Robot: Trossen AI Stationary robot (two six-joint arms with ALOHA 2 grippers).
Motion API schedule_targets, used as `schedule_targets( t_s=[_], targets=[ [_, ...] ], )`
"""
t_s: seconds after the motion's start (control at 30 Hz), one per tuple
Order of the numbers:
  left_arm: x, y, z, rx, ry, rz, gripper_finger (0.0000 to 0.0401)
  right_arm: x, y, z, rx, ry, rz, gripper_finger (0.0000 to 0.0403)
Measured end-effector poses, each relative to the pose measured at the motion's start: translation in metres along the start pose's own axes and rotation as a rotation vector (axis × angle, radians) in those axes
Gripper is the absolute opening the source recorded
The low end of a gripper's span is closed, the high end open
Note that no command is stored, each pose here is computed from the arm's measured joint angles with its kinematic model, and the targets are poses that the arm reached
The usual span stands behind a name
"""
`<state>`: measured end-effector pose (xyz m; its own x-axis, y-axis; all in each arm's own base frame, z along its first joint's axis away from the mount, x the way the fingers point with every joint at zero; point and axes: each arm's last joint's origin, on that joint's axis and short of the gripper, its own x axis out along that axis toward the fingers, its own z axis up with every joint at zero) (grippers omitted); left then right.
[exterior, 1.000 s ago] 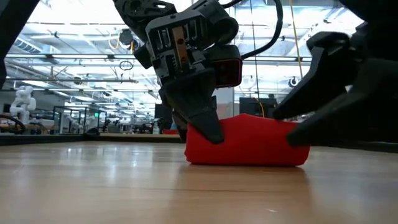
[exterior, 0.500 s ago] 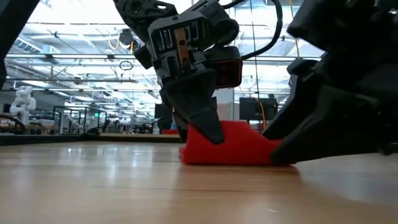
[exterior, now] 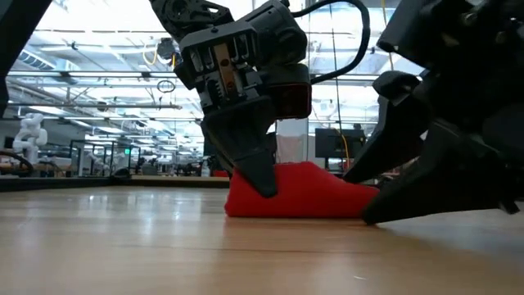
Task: Roll napkin
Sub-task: Roll the red napkin
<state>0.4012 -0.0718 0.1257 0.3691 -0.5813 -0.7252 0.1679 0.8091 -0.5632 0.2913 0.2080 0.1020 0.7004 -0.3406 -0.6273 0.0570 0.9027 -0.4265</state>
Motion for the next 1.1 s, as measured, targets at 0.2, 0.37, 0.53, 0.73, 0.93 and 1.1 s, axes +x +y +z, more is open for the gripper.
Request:
schedule_targets(
  t_s=[0.2,0.37,0.53,0.73,0.93,1.1],
  targets=[
    [0.000,0.000,0.000,0.002,0.000,-0.001,0.0022,0.008,-0.007,0.003,0.028,0.023,0.021,0.0237],
    [0.000,0.000,0.000,0.005,0.001,-0.001,0.0022,0.021,-0.021,0.008,0.126,0.087,0.121,0.0204],
    [0.000,0.000,-0.001,0.012,0.004,0.000,0.0022,0.033,-0.032,0.010,0.207,0.150,0.220,0.0135],
    [0.008,-0.011,-0.004,0.110,0.010,0.041,0.0039,0.035,-0.033,0.010,0.279,0.193,0.297,0.0039],
    [0.019,-0.028,-0.014,0.165,0.042,0.056,0.0123,0.031,-0.029,0.013,0.396,0.247,0.430,0.0014],
    [0.017,-0.039,-0.021,0.144,0.087,0.078,0.0196,0.022,-0.033,0.019,0.477,0.271,0.492,0.0029]
  ],
)
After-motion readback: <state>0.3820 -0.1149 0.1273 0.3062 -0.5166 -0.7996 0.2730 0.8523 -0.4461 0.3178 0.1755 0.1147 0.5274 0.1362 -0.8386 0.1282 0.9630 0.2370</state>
